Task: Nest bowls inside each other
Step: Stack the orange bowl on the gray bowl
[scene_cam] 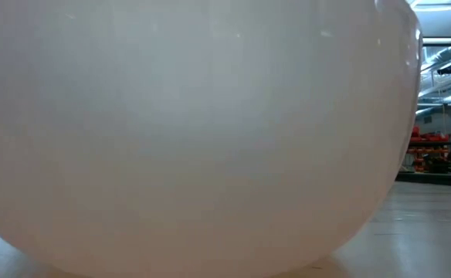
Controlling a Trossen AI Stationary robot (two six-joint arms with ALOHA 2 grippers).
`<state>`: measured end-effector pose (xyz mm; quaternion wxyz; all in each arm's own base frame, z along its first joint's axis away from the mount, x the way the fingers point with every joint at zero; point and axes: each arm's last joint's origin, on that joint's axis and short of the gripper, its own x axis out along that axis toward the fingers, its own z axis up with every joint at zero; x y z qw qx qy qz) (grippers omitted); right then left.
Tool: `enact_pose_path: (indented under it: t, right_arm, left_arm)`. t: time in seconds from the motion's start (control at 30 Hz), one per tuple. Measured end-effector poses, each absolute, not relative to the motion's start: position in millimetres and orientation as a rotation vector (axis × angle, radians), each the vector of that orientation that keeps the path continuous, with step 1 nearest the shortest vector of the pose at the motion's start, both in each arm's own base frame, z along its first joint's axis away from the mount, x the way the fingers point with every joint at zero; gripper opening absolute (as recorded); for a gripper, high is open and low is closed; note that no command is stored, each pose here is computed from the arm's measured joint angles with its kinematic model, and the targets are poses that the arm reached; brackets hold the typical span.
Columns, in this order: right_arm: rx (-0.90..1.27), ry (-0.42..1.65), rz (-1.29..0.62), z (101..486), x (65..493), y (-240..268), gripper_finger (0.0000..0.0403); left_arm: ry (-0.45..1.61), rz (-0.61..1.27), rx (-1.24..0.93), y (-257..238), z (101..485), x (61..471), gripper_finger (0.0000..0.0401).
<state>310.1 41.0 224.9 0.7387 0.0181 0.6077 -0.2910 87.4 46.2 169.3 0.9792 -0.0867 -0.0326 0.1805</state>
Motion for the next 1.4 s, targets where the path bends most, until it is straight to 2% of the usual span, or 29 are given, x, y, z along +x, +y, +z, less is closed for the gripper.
enact_pose_path:
  t: [0.33,0.57,0.97,1.27,1.4]
  right_arm:
    - [0.123,1.347,-0.524,223.7,298.1,94.8,0.002]
    - [0.133,1.322,-0.492,223.7,291.8,117.4,0.0007]
    - [0.039,1.273,-0.616,225.1,292.4,102.7,0.0024]
    - [-0.001,1.322,-0.738,226.1,294.9,67.7,0.002]
    - [-0.011,1.346,-0.785,226.6,296.2,50.1,0.0015]
  left_arm:
    - [-0.055,0.354,-0.2,45.9,167.9,87.6,0.0048]
    - [-0.001,0.155,-0.303,37.7,165.1,94.9,0.0052]
    - [0.093,-0.026,-0.356,21.0,160.9,109.6,0.0051]
    - [0.145,-0.05,-0.297,7.8,189.5,125.9,0.0051]
    - [0.221,0.009,-0.275,3.3,198.8,136.7,0.0052]
